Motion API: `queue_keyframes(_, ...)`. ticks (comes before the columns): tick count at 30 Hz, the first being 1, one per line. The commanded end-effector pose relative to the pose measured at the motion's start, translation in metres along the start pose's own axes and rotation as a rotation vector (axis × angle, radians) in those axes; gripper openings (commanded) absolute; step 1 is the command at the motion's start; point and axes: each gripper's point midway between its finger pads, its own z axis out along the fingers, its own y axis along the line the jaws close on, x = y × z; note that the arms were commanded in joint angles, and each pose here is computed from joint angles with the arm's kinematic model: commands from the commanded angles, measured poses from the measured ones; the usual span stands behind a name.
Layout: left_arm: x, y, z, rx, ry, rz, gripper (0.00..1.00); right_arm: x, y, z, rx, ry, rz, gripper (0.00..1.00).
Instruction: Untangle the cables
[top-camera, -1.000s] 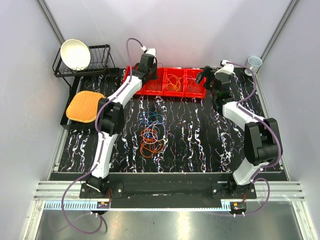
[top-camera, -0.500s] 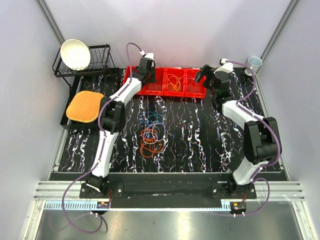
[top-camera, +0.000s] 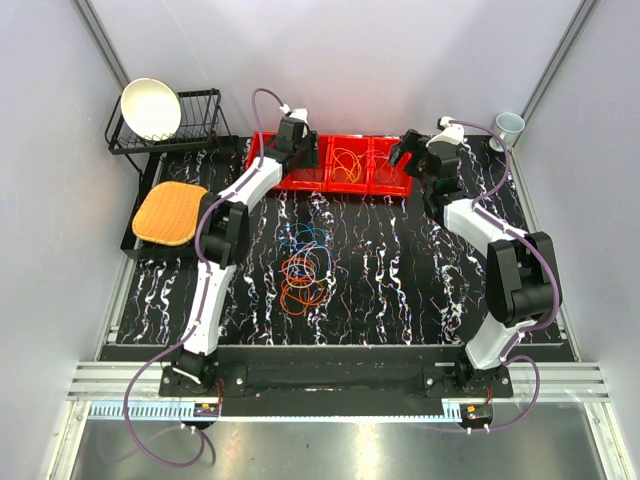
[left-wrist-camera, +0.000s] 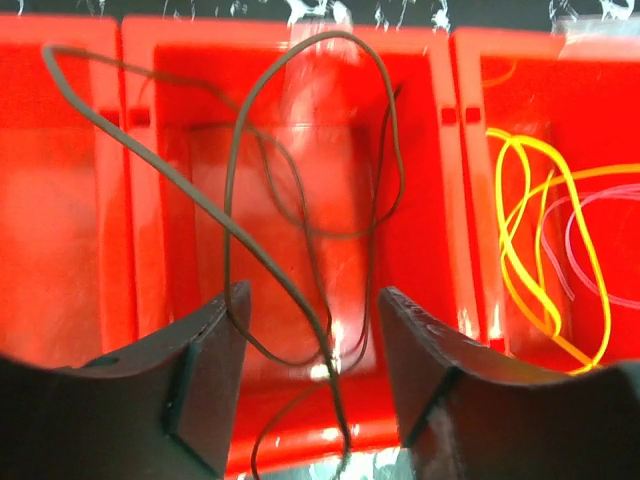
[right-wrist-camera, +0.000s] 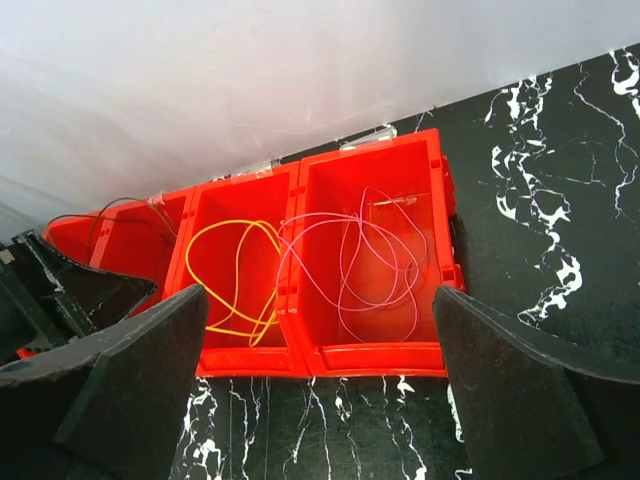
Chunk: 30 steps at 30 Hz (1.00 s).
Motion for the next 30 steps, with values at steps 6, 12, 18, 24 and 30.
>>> queue_keyframes(6,-0.098,-0.012,-0.114,-0.025,-0.152,-0.005,0.82,-0.022,0.016,0.001,-0.049,-0.041,0.019,1.00)
queue_keyframes(12,-0.096,0.000,-0.174,-0.091,-0.137,-0.013,0.99,-0.022,0.021,-0.003,-0.074,-0.040,0.033,1.00)
queue_keyframes(18,-0.057,0.014,-0.222,-0.175,-0.081,-0.022,0.99,-0.015,0.025,-0.005,-0.099,-0.016,0.055,1.00)
queue_keyframes(24,0.009,0.016,-0.260,-0.219,-0.025,-0.038,0.99,-0.011,0.036,-0.009,-0.098,-0.022,0.026,1.00)
queue_keyframes(30,0.061,0.008,-0.289,-0.216,0.007,-0.029,0.95,-0.009,0.039,-0.008,-0.076,-0.045,0.027,1.00)
